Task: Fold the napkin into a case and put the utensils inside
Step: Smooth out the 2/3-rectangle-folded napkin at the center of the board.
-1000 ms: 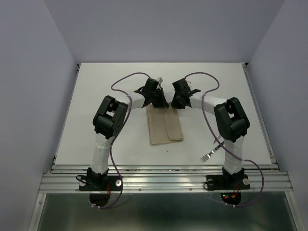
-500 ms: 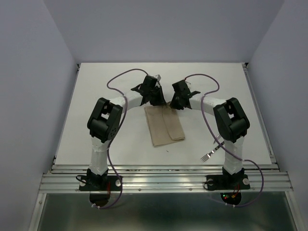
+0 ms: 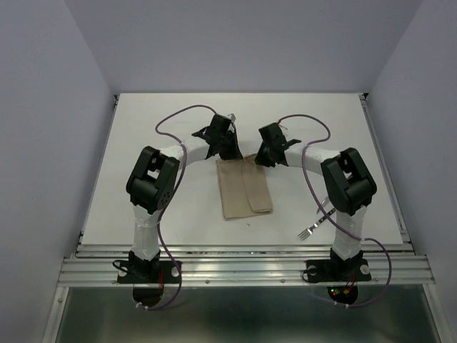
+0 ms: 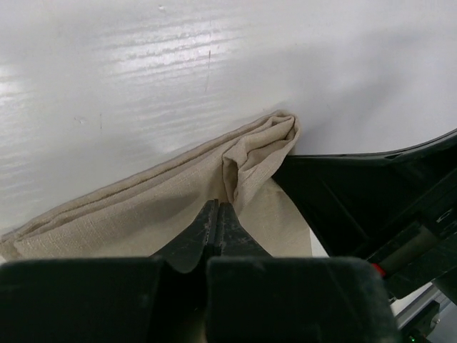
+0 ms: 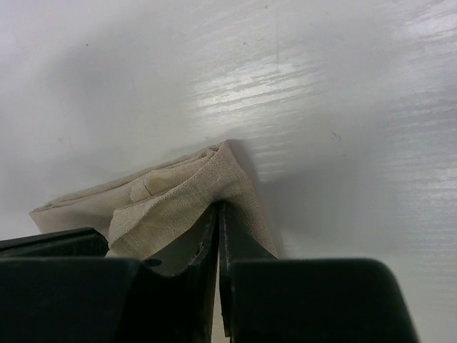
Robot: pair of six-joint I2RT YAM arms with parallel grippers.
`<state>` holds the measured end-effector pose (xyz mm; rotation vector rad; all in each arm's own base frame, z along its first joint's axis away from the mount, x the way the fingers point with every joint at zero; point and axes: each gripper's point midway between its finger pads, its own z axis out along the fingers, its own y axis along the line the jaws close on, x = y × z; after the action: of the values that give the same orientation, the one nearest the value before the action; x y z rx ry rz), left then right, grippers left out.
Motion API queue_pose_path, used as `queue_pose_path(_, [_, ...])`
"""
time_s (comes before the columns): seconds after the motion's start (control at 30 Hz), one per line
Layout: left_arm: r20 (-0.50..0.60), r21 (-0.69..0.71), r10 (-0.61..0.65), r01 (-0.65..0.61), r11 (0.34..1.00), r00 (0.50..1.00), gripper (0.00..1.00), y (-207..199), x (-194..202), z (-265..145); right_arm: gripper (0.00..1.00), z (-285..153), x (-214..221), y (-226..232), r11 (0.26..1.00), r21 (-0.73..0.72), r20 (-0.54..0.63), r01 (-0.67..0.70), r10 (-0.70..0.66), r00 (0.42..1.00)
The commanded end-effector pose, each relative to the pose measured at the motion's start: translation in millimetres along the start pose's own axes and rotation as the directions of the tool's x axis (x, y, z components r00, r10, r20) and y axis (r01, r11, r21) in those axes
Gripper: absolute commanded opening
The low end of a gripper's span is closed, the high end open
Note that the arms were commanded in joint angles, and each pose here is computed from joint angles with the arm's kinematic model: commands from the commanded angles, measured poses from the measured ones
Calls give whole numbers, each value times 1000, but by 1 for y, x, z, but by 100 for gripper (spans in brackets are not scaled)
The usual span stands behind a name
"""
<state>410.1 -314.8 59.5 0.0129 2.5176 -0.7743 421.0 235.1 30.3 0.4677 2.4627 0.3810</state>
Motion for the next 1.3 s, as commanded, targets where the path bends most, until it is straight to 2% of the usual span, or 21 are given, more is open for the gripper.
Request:
queue_pose_path(0.0, [60, 87, 5, -11, 996, 998, 0, -25, -16, -30, 8, -7, 20, -24, 997, 74, -62, 3, 2, 998])
queue_pose_path(0.4, [65, 229, -8, -7, 973, 998, 0, -58, -19, -34, 8, -11, 20, -24, 998, 70, -61, 2, 2, 998])
queue_pose_path(0.83, [-5, 144, 8, -7, 990, 1000, 0, -30, -16, 27, 9, -17, 17, -23, 998, 64, -55, 19, -15, 998])
queue_pose_path(1.1, [1, 107, 30, -30, 994, 1000, 0, -16, -15, 35, 9, -28, 16, -23, 998, 46, -54, 48, -46, 997])
queue_pose_path(1.27, [2, 112, 42, -42, 993, 999, 0, -17, -15, 33, 10, -47, -2, -8, 999, -4, -8, 43, -43, 999])
